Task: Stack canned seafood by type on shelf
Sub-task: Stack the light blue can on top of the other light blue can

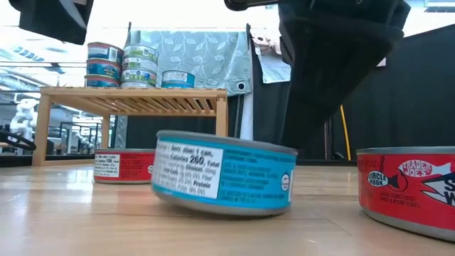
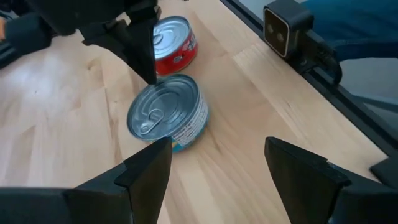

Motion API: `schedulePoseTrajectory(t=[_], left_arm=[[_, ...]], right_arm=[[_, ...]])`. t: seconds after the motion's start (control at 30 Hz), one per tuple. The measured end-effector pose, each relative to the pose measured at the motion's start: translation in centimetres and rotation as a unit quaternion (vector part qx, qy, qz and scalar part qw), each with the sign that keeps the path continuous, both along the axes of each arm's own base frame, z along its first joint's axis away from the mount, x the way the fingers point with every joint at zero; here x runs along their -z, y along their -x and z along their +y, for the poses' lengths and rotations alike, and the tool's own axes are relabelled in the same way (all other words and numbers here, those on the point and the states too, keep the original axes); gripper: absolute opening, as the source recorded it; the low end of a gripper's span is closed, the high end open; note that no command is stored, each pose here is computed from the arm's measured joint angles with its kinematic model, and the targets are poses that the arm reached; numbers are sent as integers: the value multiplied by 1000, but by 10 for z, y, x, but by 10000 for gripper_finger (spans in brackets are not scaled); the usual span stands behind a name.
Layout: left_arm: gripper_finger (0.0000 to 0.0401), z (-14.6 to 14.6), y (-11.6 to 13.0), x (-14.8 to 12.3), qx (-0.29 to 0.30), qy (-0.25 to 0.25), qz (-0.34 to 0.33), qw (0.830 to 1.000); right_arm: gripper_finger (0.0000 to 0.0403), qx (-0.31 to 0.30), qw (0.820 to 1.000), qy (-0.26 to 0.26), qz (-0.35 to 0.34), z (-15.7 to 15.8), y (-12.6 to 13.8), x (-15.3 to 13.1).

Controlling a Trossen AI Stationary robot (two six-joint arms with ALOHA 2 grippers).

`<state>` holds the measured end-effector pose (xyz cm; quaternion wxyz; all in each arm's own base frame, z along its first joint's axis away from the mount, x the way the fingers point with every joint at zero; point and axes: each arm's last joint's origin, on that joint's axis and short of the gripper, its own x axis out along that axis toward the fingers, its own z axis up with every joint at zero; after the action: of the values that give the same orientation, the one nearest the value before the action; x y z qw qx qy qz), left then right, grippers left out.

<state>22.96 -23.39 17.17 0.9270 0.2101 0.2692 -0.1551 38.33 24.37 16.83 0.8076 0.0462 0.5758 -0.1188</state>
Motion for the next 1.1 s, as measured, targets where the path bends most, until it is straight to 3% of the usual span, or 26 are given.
schedulePoseTrajectory(t=[0.5,1.1], left_arm=[[265,2,-8,-5,23,-24,-35,999],[265,27,-32,-7,11,-41,-39,998]], right_arm=[[0,3,1000,8,13,-1,2,4],[0,-5,1000,10,-2,-3,4,32]])
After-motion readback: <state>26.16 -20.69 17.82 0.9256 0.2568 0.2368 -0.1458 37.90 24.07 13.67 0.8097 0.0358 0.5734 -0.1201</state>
